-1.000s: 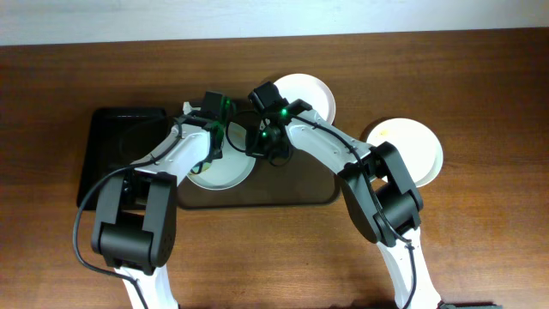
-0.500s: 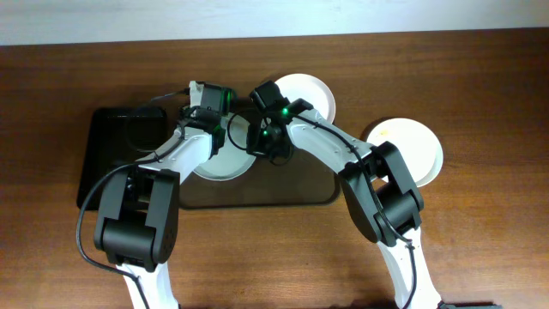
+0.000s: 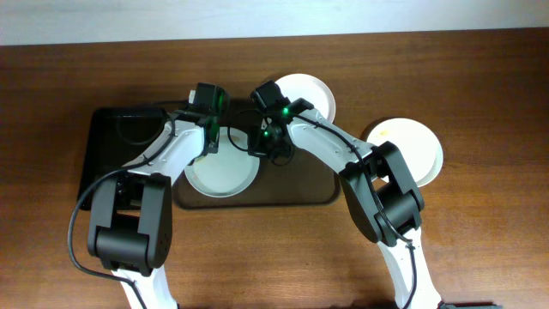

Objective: Clean dirty plates on tray and stack at the side
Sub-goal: 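Wipe the tilted pale blue plate again with the left gripper's sponge, then carry the pale blue plate right and set it on the white plate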

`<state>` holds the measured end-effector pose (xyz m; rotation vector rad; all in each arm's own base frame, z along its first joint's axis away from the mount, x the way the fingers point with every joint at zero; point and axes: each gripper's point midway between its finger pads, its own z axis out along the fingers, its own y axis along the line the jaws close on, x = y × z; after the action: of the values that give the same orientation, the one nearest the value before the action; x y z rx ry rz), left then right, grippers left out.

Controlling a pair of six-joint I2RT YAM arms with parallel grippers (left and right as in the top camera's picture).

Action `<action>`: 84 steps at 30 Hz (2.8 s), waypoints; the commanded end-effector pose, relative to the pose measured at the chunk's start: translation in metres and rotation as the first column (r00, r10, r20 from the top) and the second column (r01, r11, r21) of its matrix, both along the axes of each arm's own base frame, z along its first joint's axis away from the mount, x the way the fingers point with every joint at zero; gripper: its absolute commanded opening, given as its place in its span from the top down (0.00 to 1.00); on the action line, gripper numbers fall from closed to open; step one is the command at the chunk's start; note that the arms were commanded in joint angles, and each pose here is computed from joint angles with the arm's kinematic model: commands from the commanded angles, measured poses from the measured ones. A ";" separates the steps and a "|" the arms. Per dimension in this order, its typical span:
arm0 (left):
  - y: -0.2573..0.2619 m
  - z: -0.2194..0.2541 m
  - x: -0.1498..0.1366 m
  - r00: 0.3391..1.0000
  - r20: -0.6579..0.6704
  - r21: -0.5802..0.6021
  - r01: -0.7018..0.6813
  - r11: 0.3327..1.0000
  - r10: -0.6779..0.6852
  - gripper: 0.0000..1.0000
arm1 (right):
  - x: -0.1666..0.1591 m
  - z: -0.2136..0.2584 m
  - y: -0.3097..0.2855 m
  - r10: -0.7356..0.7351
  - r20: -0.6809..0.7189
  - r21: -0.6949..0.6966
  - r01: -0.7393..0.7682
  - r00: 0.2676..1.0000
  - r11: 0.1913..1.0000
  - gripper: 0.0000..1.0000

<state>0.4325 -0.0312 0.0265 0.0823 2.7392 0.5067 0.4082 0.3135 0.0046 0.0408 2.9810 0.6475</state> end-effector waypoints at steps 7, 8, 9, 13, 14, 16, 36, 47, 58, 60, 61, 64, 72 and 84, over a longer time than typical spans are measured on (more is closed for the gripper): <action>-0.055 0.036 -0.017 0.958 -0.220 -0.269 0.121 0.956 -0.183 0.99 | -0.002 -0.030 -0.016 -0.052 -0.037 -0.078 0.049 0.998 0.996 0.96; -0.054 0.053 -0.007 0.966 -0.190 -0.272 0.122 0.955 -0.178 0.99 | -0.002 -0.030 -0.016 -0.052 -0.037 -0.078 0.049 0.998 0.996 0.96; -0.052 0.068 0.001 0.972 -0.164 -0.275 0.121 0.954 -0.170 0.99 | -0.002 -0.030 -0.016 -0.052 -0.037 -0.078 0.049 0.998 0.996 0.96; -0.033 0.102 0.019 0.987 -0.103 -0.280 0.089 0.956 -0.122 0.99 | -0.002 -0.030 -0.016 -0.052 -0.037 -0.078 0.049 0.998 0.996 0.96; -0.025 0.106 0.021 0.990 -0.096 -0.281 0.075 0.957 -0.105 0.99 | -0.002 -0.030 -0.015 -0.049 -0.037 -0.077 0.046 0.998 0.996 0.96; -0.014 0.110 0.022 0.992 -0.095 -0.304 0.047 0.951 -0.079 0.99 | -0.003 -0.024 -0.011 -0.009 -0.037 -0.044 0.007 0.999 0.999 0.96; 0.004 0.116 0.043 0.999 -0.016 -0.402 0.027 0.915 -0.037 0.99 | -0.040 0.216 -0.097 0.207 0.666 -0.672 0.456 0.716 0.584 0.96; 0.004 0.116 0.044 0.999 -0.009 -0.402 0.030 0.915 -0.037 0.99 | -0.078 0.299 -0.062 0.455 0.813 -0.561 0.697 0.363 0.447 0.96; 0.004 0.114 0.042 0.999 -0.022 -0.405 0.017 0.914 -0.028 0.99 | -0.082 0.200 -0.075 0.054 0.669 -0.580 0.476 0.741 0.661 0.96; 0.004 0.110 0.040 0.999 -0.032 -0.410 -0.002 0.912 -0.013 0.99 | -0.077 0.185 -0.102 -0.070 0.594 -0.585 0.491 0.801 0.645 0.96; 0.004 0.109 0.040 0.999 -0.034 -0.410 -0.002 0.912 -0.013 0.99 | -0.075 0.178 -0.109 -0.121 0.551 -0.581 0.484 0.826 0.654 0.96; 0.004 0.109 0.042 1.000 -0.026 -0.409 0.001 0.912 -0.013 0.99 | -0.062 0.169 -0.129 -0.184 0.444 -0.574 0.436 0.877 0.693 0.96; 0.004 0.111 0.047 1.000 -0.003 -0.410 0.010 0.912 -0.013 0.99 | -0.032 0.210 -0.168 -0.282 0.407 -0.373 0.440 0.869 0.817 0.96; 0.004 0.111 0.047 1.000 -0.003 -0.410 0.010 0.912 -0.013 0.99 | -0.032 0.216 -0.374 -0.618 0.295 -0.310 0.685 0.729 0.659 0.96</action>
<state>0.4788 -0.0257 0.1376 0.0000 2.7870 -0.0616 0.3889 -0.0412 0.2253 0.9079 2.5501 -0.0652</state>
